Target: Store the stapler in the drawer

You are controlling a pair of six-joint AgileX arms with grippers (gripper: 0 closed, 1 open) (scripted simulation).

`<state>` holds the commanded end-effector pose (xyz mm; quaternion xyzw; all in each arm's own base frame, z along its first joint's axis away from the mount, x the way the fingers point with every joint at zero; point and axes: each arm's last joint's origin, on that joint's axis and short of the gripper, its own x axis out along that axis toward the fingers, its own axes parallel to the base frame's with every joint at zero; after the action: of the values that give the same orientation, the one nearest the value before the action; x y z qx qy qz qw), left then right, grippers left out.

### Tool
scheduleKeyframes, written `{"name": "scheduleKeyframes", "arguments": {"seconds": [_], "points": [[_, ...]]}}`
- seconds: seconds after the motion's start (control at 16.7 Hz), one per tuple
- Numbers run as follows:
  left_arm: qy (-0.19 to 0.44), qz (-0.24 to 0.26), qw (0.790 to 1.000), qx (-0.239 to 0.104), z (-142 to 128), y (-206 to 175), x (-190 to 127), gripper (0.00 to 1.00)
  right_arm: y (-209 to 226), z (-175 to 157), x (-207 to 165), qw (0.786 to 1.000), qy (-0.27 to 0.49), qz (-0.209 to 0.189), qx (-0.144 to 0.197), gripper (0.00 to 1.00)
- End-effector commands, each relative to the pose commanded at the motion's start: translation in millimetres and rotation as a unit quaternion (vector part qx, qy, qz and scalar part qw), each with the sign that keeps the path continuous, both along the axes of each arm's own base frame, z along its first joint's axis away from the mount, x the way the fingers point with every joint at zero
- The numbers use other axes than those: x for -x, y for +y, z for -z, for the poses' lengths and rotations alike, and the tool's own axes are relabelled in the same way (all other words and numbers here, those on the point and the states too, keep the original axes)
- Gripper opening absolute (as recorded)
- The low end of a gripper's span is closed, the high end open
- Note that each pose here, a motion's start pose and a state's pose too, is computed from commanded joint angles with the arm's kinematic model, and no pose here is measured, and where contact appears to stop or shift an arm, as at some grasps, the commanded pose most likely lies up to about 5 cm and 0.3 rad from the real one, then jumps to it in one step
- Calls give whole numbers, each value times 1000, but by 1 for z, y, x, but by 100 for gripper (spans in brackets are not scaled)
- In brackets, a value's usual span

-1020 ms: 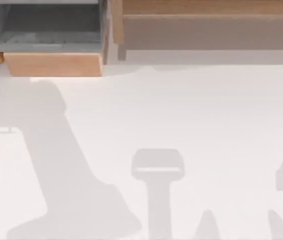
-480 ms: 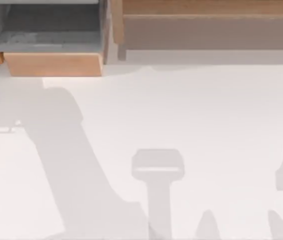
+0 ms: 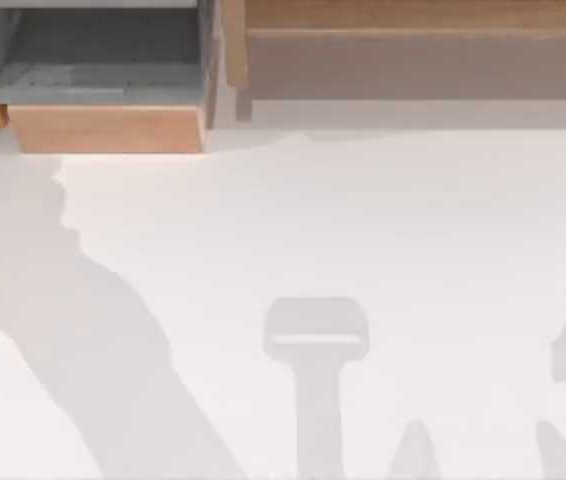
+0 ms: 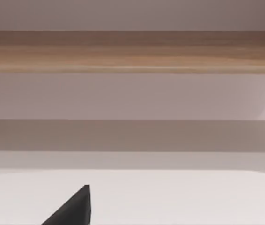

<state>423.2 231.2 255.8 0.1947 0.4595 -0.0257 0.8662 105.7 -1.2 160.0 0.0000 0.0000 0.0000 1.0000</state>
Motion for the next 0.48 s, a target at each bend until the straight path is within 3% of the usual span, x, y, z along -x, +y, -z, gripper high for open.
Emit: {"name": "scheduleKeyframes", "arguments": {"seconds": [0.24,0.48], "points": [[-106,36,986,-127,1,47,43,100,0,0,0,1000,0,0,0,100],[-170,68,947,-265,28,78,93,100,0,0,0,1000,0,0,0,100]]}}
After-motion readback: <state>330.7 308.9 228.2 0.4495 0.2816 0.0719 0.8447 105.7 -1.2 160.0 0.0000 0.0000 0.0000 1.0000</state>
